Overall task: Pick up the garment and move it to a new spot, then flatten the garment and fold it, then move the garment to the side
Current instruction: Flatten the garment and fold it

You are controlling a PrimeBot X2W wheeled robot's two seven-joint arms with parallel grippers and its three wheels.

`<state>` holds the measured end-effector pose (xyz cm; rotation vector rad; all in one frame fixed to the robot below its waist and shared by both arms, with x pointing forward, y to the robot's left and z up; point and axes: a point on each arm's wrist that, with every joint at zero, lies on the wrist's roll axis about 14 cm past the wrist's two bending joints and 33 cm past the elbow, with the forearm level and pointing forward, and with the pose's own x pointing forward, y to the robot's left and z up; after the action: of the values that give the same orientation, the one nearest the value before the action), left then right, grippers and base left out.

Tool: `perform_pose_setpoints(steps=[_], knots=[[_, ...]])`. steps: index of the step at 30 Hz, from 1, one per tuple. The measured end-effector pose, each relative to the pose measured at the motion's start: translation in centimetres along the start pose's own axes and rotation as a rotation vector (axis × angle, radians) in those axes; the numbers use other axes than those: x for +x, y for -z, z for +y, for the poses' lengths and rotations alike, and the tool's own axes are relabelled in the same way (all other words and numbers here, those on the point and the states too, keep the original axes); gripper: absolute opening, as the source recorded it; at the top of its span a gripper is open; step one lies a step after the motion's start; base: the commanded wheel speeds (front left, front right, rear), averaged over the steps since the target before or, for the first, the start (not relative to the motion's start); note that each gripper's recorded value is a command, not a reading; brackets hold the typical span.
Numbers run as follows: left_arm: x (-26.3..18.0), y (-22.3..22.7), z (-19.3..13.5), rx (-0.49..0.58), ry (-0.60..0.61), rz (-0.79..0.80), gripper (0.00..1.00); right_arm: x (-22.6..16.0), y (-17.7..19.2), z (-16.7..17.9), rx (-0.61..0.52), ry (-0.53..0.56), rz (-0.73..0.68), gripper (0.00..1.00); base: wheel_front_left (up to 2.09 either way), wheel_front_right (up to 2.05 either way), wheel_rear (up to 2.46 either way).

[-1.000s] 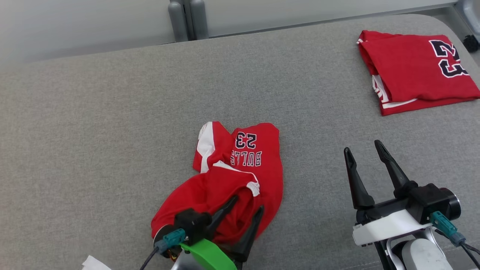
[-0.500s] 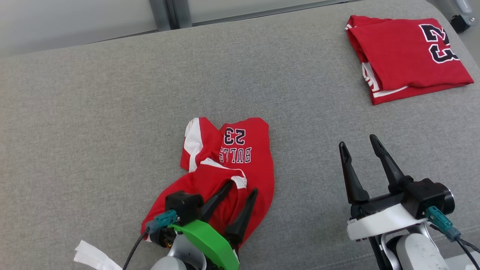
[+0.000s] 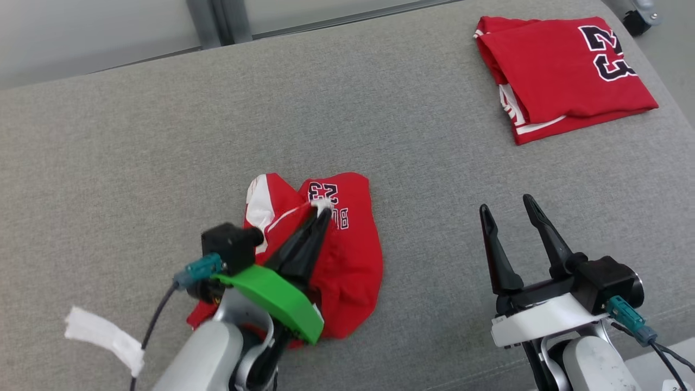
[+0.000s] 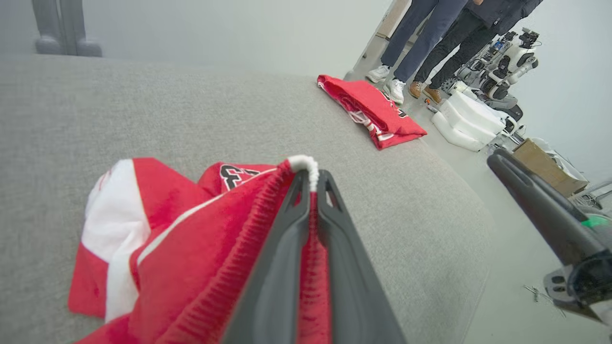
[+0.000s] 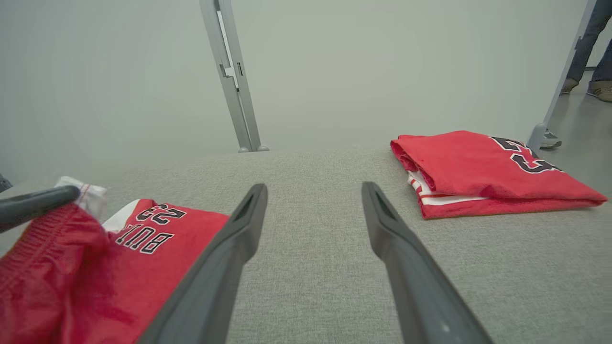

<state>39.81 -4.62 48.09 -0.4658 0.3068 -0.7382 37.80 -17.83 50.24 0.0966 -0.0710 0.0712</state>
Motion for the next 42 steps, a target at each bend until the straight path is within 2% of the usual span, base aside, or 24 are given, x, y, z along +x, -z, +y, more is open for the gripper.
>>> perform_pose_setpoints(steps=[6,11,15,18,20,23,28,31,38,42], knots=[[3.8,-6.6,-3.7,0.126,0.191,-0.056,0.0,-0.5,-1.1,-1.3,-0.005,0.049,-0.029,1.0,0.0,0.0,0.0],[6.4,-12.7,-8.7,0.21,0.364,-0.126,0.0,-1.4,-1.8,-3.2,-0.016,0.112,-0.042,1.0,0.0,0.0,0.0],[6.2,-17.6,-14.0,0.261,0.531,-0.233,0.0,-2.3,-2.0,-4.6,-0.028,0.159,-0.044,1.0,0.0,0.0,0.0],[4.9,-19.1,-16.0,0.257,0.613,-0.268,0.0,-2.7,-2.1,-5.2,-0.028,0.18,-0.045,1.0,0.0,0.0,0.0],[4.2,-18.7,-15.1,0.229,0.608,-0.254,0.0,-2.8,-2.0,-5.3,-0.029,0.183,-0.041,1.0,0.0,0.0,0.0],[3.1,-14.3,-11.3,0.172,0.526,-0.14,0.0,-2.4,-2.0,-5.0,-0.031,0.172,-0.046,1.0,0.0,0.0,0.0],[-0.7,-5.4,-3.0,0.013,0.277,0.009,0.0,-1.7,-1.3,-4.3,-0.043,0.124,-0.023,1.0,0.0,0.0,0.0],[-3.1,-1.9,-0.1,-0.057,0.155,0.026,0.0,-1.4,-0.4,-4.0,-0.045,0.09,0.005,1.0,0.0,0.0,0.0],[-7.2,0.9,5.0,-0.151,-0.081,-0.034,0.0,-0.1,2.6,-3.1,0.051,0.011,0.093,1.0,0.0,0.0,0.0],[-8.8,0.4,6.9,-0.175,-0.171,-0.096,0.0,2.1,4.2,-1.7,0.054,-0.114,0.171,1.0,0.0,0.0,0.0]])
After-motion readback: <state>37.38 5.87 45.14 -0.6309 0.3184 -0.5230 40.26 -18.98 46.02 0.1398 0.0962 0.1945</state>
